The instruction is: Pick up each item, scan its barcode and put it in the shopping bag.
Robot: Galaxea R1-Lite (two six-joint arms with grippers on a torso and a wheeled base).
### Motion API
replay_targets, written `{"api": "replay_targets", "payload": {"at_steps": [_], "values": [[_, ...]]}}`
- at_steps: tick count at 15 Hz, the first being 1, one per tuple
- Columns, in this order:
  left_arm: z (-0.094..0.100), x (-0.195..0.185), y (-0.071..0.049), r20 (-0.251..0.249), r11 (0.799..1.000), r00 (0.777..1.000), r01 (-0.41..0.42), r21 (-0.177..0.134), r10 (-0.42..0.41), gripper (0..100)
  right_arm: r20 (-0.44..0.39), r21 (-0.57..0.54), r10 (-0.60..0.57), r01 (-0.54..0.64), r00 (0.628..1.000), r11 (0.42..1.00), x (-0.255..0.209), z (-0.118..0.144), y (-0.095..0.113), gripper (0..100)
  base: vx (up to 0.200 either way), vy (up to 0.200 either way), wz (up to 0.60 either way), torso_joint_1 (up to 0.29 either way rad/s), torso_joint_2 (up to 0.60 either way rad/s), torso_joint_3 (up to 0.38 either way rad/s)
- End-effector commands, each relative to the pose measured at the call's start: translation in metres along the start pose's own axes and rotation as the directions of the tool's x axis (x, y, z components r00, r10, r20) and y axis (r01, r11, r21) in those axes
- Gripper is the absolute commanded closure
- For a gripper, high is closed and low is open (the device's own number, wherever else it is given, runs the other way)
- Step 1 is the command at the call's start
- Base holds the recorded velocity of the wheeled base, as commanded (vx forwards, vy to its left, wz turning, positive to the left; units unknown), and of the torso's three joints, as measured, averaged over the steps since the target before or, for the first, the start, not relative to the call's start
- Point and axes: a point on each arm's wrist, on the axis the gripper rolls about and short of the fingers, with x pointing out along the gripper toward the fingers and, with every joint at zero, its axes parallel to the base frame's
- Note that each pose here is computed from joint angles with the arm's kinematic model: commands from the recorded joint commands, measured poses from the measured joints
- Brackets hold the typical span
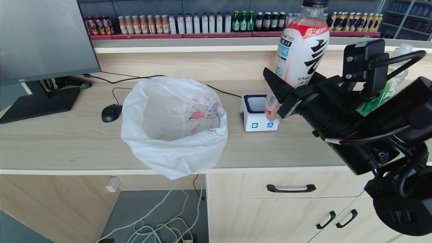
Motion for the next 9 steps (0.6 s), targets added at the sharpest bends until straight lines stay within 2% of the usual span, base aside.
{"api": "replay_targets", "payload": {"at_steps": [1, 4, 6, 9], "values": [[0.000, 0.000, 0.000, 0.001, 1.000, 1.000, 0.001, 0.000, -0.001, 0, 0.018, 0.002, -0.002, 0.002, 1.000, 1.000, 0.000, 0.005, -0.001, 100, 0.000, 0.000, 0.00, 0.000, 0.00, 0.000], [0.000, 0.000, 0.000, 0.001, 1.000, 1.000, 0.001, 0.000, -0.001, 0, 0.024, -0.023, -0.004, 0.005, 1.000, 1.000, 0.003, 0.006, -0.004, 100, 0.000, 0.000, 0.00, 0.000, 0.00, 0.000], [0.000, 0.000, 0.000, 0.001, 1.000, 1.000, 0.001, 0.000, -0.001, 0, -0.001, -0.060, -0.007, 0.007, 1.000, 0.998, 0.003, -0.003, -0.011, 100, 0.000, 0.000, 0.00, 0.000, 0.00, 0.000], [0.000, 0.000, 0.000, 0.001, 1.000, 1.000, -0.001, 0.000, 0.001, 0, 0.040, -0.239, 0.120, -0.107, 0.992, 0.965, 0.021, -0.012, -0.035, 100, 0.000, 0.000, 0.00, 0.000, 0.00, 0.000]]}}
